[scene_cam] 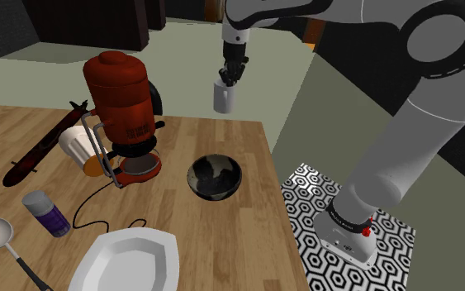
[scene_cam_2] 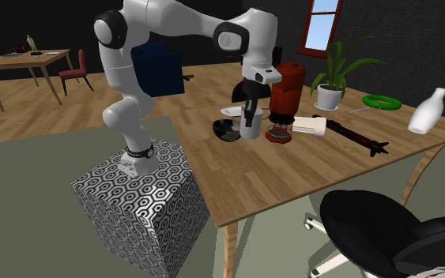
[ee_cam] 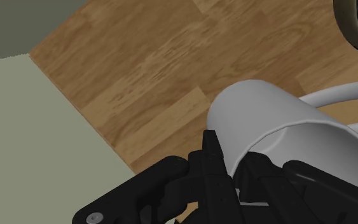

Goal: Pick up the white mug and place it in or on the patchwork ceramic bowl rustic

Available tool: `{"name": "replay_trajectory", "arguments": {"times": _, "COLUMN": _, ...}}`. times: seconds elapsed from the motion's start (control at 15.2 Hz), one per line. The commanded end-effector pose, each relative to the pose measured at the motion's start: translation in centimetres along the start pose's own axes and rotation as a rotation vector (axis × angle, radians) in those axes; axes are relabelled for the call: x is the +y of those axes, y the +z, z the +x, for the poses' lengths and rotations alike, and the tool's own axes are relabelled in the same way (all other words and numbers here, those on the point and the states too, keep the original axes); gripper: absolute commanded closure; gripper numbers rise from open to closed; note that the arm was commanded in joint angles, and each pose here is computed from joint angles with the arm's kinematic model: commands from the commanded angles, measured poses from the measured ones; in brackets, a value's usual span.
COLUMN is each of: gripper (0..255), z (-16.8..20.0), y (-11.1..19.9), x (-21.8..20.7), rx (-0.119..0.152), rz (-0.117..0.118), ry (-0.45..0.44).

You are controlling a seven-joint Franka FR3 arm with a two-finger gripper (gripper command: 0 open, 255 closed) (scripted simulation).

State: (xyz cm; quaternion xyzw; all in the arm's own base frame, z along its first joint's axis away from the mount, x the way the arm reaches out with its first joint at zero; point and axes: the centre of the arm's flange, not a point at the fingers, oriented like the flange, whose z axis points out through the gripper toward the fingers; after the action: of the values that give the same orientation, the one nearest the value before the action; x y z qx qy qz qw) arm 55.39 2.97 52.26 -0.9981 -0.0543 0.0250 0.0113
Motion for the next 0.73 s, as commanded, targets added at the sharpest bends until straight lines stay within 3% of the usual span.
{"name": "replay_trajectory", "arguments": {"times": 0.0, "gripper": 255, "z": -1.5, "y": -0.1, "x": -2.1, "rx": 0.0, "rz": 0.0, "ry": 0.001}}
{"name": "replay_trajectory", "arguments": {"times": 0.66, "gripper": 255, "z": -8.9, "y": -0.5, "x": -13.0, "rx": 0.0, "rz": 0.0, "ry": 0.001}}
